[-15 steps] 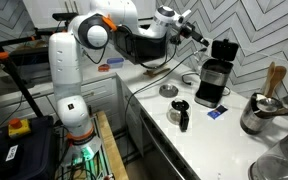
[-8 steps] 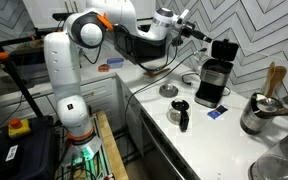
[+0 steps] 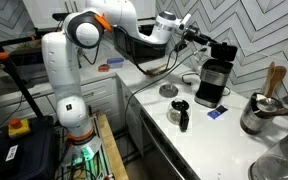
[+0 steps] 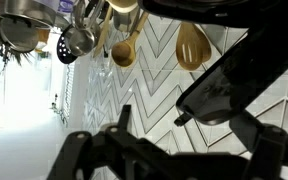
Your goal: Close the lid of the coffee machine and then put the silver plate on the coffee machine
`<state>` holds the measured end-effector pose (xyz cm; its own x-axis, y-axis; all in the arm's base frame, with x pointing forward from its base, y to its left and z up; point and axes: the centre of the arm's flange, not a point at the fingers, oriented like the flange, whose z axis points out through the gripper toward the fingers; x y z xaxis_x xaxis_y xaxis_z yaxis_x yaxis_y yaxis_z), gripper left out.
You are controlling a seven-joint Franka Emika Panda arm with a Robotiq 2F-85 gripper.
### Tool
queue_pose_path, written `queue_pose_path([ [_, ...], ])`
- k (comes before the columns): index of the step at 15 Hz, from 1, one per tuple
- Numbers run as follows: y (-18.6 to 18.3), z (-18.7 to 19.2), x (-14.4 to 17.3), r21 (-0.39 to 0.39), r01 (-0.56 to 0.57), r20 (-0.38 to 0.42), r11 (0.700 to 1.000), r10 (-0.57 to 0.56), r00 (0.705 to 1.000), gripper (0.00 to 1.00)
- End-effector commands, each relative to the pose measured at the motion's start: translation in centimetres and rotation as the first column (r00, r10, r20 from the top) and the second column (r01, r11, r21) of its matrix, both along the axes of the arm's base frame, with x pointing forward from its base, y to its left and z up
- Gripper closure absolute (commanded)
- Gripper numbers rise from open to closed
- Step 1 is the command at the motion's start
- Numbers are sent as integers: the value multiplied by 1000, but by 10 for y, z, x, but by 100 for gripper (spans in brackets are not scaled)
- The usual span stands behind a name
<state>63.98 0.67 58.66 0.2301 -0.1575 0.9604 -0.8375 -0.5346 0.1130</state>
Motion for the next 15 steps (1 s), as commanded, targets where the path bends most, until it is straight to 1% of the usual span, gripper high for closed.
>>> queue_pose_path([
  [1,-10,-9,-21,48,48,-10,998,-48,999,0],
  [3,-10,-11,-25,76,81,-42,994,-78,996,0],
  [7,-11,-17,-40,138,160,-135,977,-142,981,0],
  [9,-11,-19,-47,164,163,-166,973,-135,977,0],
  [11,-9,-18,-54,207,126,-221,970,-79,972,0],
  [12,-6,-19,-59,257,80,-240,963,-16,971,0],
  [15,5,-21,-69,378,-2,-242,926,100,965,0],
])
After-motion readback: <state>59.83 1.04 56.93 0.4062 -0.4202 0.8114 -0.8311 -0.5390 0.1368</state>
